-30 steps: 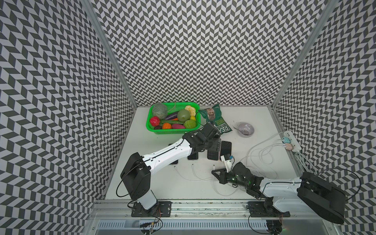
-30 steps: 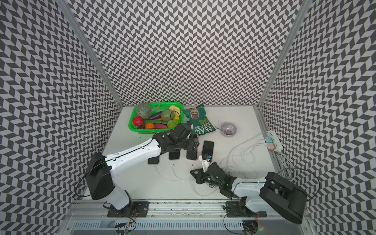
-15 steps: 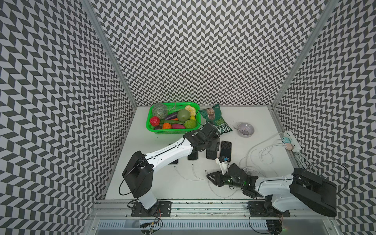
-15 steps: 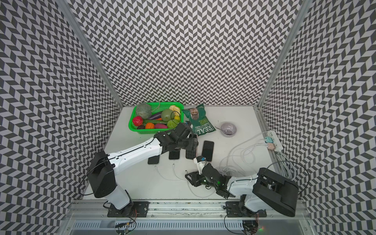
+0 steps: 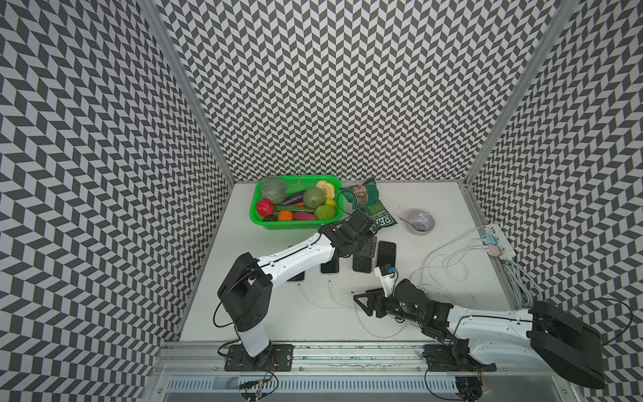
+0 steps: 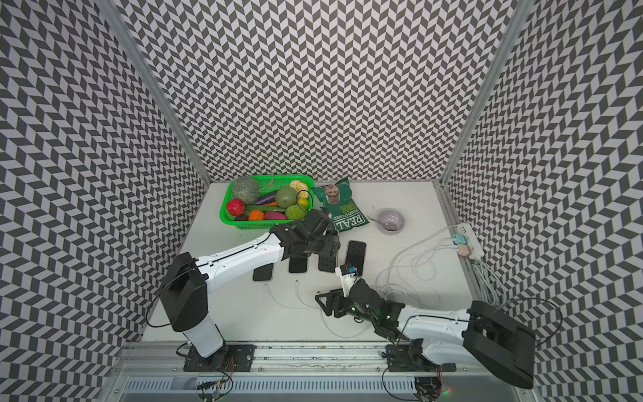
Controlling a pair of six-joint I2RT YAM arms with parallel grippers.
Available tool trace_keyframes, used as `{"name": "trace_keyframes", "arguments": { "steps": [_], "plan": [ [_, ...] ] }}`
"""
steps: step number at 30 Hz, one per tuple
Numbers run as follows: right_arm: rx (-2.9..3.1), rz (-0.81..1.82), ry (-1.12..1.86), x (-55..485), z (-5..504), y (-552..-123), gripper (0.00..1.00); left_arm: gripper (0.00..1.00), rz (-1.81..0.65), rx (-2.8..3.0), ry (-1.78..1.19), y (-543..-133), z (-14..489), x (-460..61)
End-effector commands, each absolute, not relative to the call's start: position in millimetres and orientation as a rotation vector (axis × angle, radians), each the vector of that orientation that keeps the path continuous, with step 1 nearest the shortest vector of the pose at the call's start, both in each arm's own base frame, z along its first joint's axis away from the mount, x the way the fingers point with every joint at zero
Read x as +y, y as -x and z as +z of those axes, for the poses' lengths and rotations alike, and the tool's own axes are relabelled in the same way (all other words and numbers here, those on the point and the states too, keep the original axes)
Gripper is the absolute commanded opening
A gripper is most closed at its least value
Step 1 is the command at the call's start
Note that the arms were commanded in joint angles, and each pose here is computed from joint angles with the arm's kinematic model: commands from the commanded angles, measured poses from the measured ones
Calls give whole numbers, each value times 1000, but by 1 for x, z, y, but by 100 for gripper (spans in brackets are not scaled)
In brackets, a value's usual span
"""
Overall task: Unplug the charging cable from the phone
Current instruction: Remove the charging cable from the phone, then place the phone at the center of the board.
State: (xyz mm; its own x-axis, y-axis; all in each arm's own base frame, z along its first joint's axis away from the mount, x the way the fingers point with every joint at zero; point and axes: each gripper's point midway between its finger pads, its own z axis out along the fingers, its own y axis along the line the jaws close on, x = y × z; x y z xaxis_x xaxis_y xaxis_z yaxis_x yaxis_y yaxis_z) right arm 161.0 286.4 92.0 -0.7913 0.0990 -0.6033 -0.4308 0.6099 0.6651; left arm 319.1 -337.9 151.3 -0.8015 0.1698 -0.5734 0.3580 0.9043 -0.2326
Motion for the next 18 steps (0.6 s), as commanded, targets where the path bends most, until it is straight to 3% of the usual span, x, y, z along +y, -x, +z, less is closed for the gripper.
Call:
{"name": "trace_keyframes", "arguments": {
  "steps": [1,4,6,18],
  "plan": [
    [2220,1059,233,267,87,-162,82,0,-484,2437,-366,-334,171,-348],
    [2204,1016,213,257,93,-164,90,0,-478,2445,-364,-338,167,-349],
    [2199,980,195,249,95,-167,100,0,-470,2451,-362,-341,163,-349],
    [2125,832,98,210,114,-177,100,0,-408,2515,-373,-357,132,-347]
  ]
}}
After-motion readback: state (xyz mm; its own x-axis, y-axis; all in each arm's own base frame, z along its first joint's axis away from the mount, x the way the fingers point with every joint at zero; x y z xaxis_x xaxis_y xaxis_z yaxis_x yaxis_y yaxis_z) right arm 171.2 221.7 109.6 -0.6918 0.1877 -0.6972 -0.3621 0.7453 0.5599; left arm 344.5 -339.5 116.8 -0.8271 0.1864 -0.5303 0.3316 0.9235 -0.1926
